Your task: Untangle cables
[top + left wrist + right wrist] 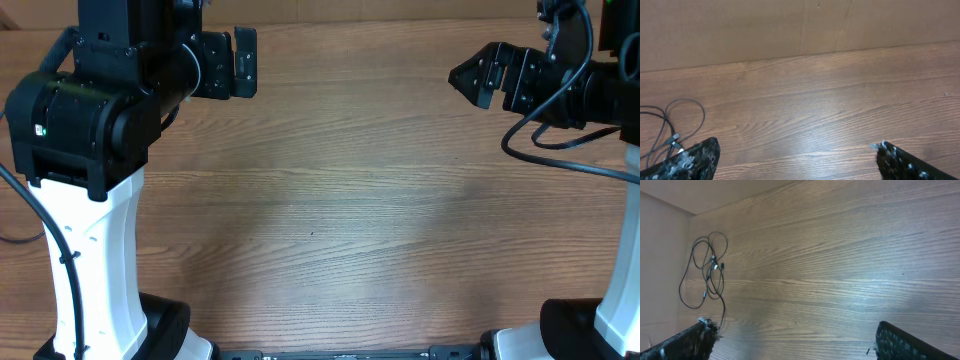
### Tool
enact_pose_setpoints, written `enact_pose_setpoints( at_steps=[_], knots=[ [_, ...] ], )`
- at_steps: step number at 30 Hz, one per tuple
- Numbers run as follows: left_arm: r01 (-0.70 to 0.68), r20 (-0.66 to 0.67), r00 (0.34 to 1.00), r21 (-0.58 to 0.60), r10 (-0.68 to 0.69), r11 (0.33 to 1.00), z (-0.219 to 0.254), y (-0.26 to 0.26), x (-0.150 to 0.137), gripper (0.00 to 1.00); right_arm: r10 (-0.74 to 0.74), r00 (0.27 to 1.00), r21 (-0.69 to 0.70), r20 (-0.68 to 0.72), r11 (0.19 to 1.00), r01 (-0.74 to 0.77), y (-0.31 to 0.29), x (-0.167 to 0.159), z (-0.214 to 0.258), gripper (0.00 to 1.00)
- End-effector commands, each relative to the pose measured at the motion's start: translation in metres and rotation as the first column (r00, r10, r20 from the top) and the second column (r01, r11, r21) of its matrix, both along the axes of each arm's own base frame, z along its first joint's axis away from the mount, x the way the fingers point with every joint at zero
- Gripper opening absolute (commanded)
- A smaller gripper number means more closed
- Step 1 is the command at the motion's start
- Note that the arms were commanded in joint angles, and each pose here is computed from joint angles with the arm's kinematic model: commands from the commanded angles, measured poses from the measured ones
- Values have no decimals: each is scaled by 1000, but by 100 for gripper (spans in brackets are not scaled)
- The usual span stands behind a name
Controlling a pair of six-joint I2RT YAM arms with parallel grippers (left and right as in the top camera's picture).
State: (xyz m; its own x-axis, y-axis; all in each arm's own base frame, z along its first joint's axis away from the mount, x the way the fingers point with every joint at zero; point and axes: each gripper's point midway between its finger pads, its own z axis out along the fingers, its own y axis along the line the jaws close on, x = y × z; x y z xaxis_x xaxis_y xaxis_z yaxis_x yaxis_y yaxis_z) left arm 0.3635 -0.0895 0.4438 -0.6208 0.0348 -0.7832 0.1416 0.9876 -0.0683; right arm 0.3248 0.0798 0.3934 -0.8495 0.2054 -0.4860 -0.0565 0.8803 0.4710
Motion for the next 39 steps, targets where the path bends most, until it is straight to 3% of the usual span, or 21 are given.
enact_pose_setpoints(
  at_steps=[1,8,13,20,25,30,35,39],
  knots=[
    [14,2,1000,9,-14,1000,0,-2,2,100,2,1000,17,8,1000,-2,3,0,4,100],
    [14,2,1000,9,-14,1000,0,-2,2,100,2,1000,17,4,1000,-2,3,0,3,100],
    [14,2,1000,9,-14,1000,0,-2,2,100,12,999,25,53,1000,-13,5,-17,19,100],
    [14,2,1000,9,-14,1000,0,-2,2,99,-93,947,-126,308,983,137,-23,-13,54,100],
    [14,2,1000,9,-14,1000,0,-2,2,100,-80,844,-129,530,976,173,-28,-9,61,100],
    [14,2,1000,9,-14,1000,0,-2,2,100,-31,681,-134,731,973,188,-29,-13,44,100],
    [14,2,1000,9,-14,1000,0,-2,2,99,-33,535,-99,844,971,216,-32,-29,7,100],
    [14,2,1000,9,-14,1000,0,-2,2,100,-50,462,-76,886,965,249,-39,-47,-34,100]
  ],
)
